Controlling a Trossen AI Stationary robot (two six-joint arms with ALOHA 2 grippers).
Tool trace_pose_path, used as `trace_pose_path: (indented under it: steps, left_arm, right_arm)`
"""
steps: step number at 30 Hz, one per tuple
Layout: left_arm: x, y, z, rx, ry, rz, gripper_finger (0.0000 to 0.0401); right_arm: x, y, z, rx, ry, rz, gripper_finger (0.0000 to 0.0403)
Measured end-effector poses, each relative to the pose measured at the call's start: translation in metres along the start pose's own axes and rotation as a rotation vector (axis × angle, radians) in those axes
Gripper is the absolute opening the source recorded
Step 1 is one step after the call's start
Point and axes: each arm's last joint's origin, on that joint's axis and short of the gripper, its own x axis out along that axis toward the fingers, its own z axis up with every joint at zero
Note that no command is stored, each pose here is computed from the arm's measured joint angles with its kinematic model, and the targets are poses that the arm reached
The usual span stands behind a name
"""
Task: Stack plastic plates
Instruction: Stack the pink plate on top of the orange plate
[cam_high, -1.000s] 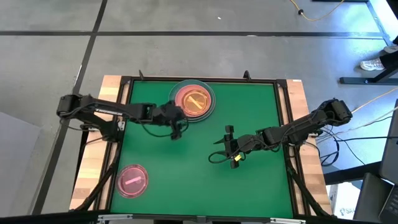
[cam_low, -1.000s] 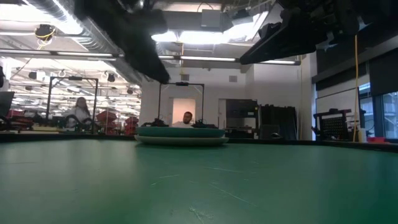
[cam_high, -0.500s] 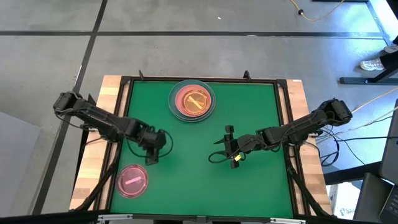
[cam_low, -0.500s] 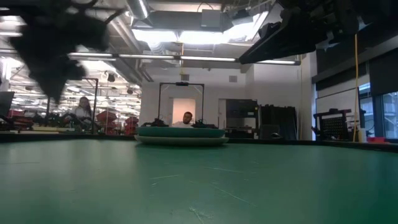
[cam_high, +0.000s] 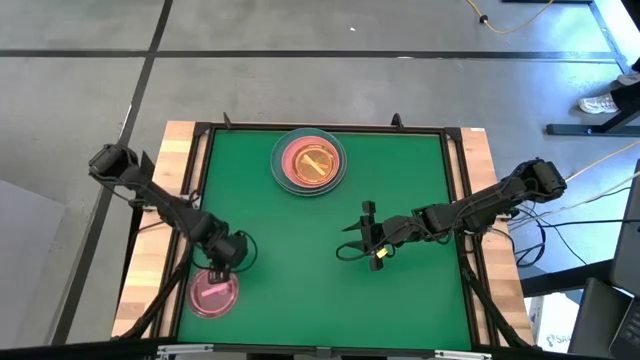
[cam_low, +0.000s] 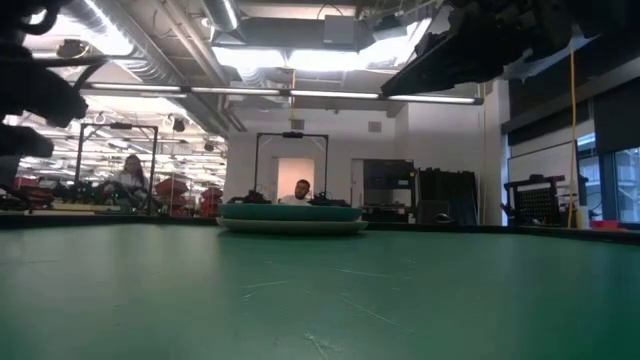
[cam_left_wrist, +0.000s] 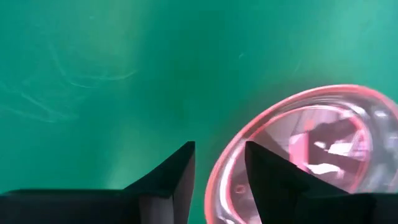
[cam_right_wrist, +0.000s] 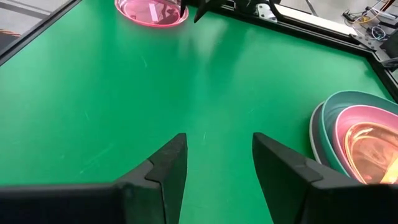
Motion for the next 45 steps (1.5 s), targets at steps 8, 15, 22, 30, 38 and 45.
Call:
trace_pose_path:
  steps: [8,15,22,30,38,45]
  left_arm:
    - [0.016,-0.001,-0.012,0.070,-0.013,0.004,0.0134]
    - [0.026,0.001,-0.016,0.032,-0.018,-0.057,0.0128]
    - [0.027,0.004,-0.014,0.002,-0.011,-0.063,0.0060]
    - [0.024,0.006,-0.006,-0.011,-0.039,-0.126,0.0008]
    - [-0.003,0.015,0.015,-0.041,-0.330,-0.200,0.0006]
    - [-0.037,0.039,0.036,-0.154,-0.736,-0.100,0.0002]
  right_arm:
    - [0.000,0.000,0.000,-0.001,0.001,0.000,0.0172]
    - [0.000,0.000,0.000,-0.001,0.003,0.000,0.0172]
    - [0.000,0.000,0.000,-0.001,0.002,0.000,0.0172]
    - [0.000,0.000,0.000,-0.001,0.001,-0.001,0.0172]
    - [0.000,0.000,0.000,0.000,0.002,-0.008,0.0172]
    - [0.000,0.000,0.000,0.000,0.001,-0.008,0.0172]
